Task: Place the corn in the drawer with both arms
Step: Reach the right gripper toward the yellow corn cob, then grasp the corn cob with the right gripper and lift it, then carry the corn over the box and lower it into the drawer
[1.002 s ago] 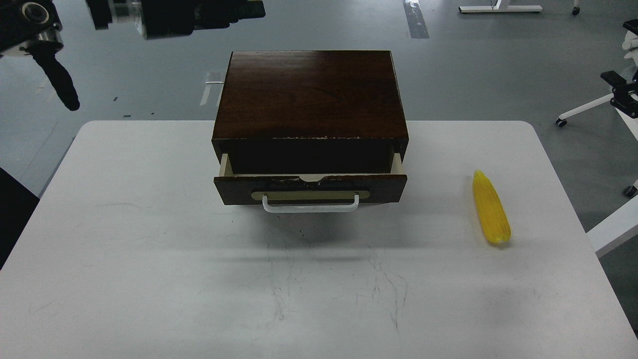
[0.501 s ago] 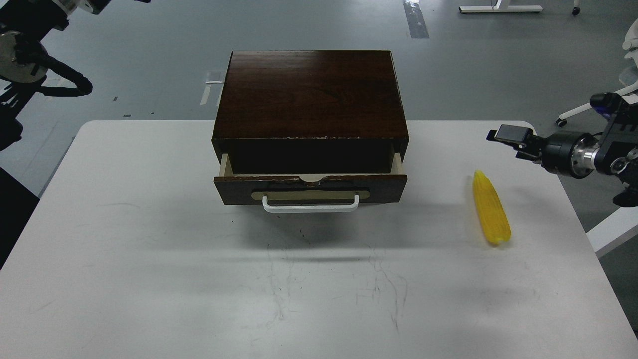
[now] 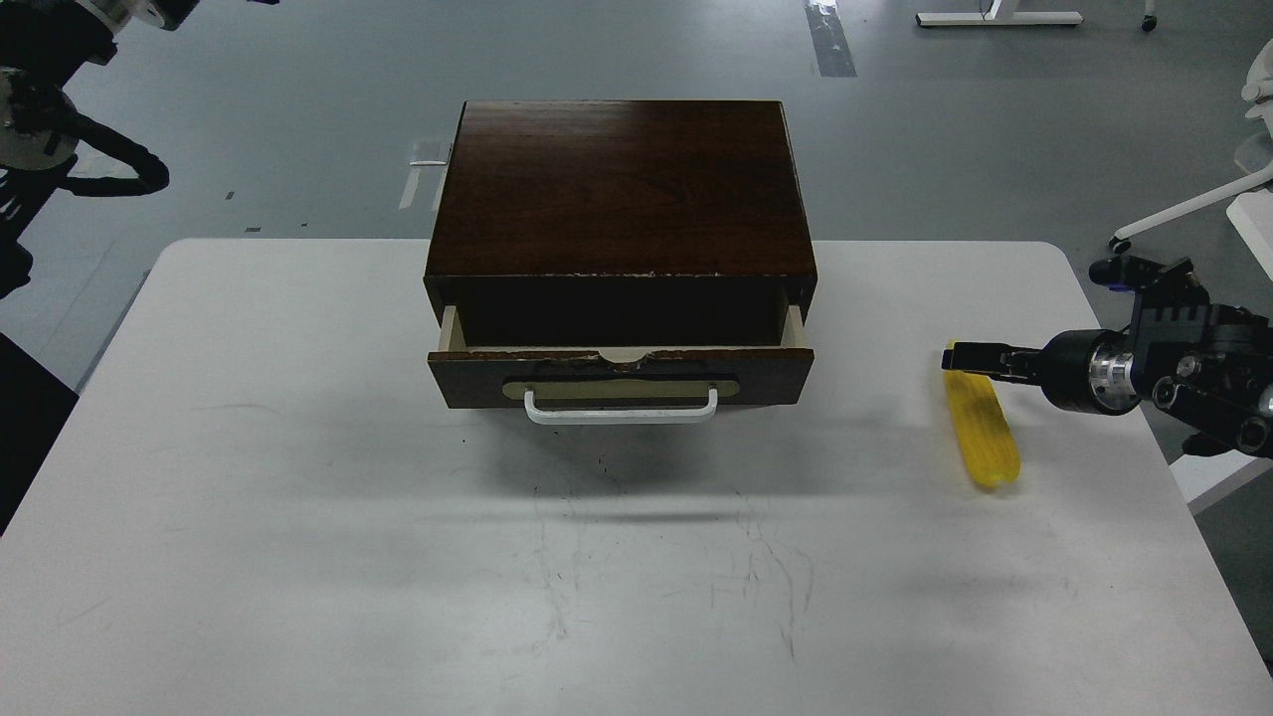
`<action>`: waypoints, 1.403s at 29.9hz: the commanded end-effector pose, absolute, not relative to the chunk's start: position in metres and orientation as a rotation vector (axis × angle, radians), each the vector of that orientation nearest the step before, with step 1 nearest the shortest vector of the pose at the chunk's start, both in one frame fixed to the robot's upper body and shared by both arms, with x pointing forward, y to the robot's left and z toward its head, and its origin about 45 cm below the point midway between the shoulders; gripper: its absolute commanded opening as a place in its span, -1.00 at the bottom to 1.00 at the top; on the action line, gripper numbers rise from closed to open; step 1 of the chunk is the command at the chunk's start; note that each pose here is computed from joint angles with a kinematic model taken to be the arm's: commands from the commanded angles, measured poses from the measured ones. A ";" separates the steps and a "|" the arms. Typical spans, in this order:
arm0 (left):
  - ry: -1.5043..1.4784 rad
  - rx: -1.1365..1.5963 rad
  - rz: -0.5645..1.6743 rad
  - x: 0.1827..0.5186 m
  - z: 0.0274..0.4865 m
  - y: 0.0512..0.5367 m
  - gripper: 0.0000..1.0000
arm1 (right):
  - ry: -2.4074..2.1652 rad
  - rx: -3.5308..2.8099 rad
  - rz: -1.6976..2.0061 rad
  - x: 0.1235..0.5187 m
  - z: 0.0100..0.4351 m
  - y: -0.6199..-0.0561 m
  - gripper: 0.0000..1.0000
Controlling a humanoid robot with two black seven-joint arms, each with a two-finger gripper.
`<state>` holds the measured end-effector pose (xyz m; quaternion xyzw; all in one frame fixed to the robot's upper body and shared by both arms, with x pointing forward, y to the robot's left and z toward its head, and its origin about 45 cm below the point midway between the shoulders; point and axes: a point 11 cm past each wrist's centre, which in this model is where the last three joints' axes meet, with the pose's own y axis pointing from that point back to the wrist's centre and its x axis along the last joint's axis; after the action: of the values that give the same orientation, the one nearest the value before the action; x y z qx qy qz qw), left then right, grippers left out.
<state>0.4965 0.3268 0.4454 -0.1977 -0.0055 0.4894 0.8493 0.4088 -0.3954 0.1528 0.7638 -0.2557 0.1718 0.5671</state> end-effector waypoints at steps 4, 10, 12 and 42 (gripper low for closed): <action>-0.013 -0.415 1.032 0.496 0.446 0.328 0.95 | -0.572 1.806 0.393 0.405 0.140 -0.386 0.27; -0.010 -0.414 1.034 0.496 0.444 0.328 0.95 | -0.577 1.831 0.393 0.405 0.140 -0.381 -0.17; -0.011 -0.412 1.034 0.496 0.444 0.328 0.95 | -0.579 1.836 0.391 0.405 0.140 -0.380 -0.31; -0.039 -0.402 1.051 0.491 0.455 0.343 0.95 | -0.630 2.051 1.267 0.466 0.468 -0.221 -1.00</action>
<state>0.4901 0.3464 0.4619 -0.1933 -0.0258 0.4997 0.8440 0.4781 -0.2671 0.4464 0.7783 -0.2878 0.4404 0.3427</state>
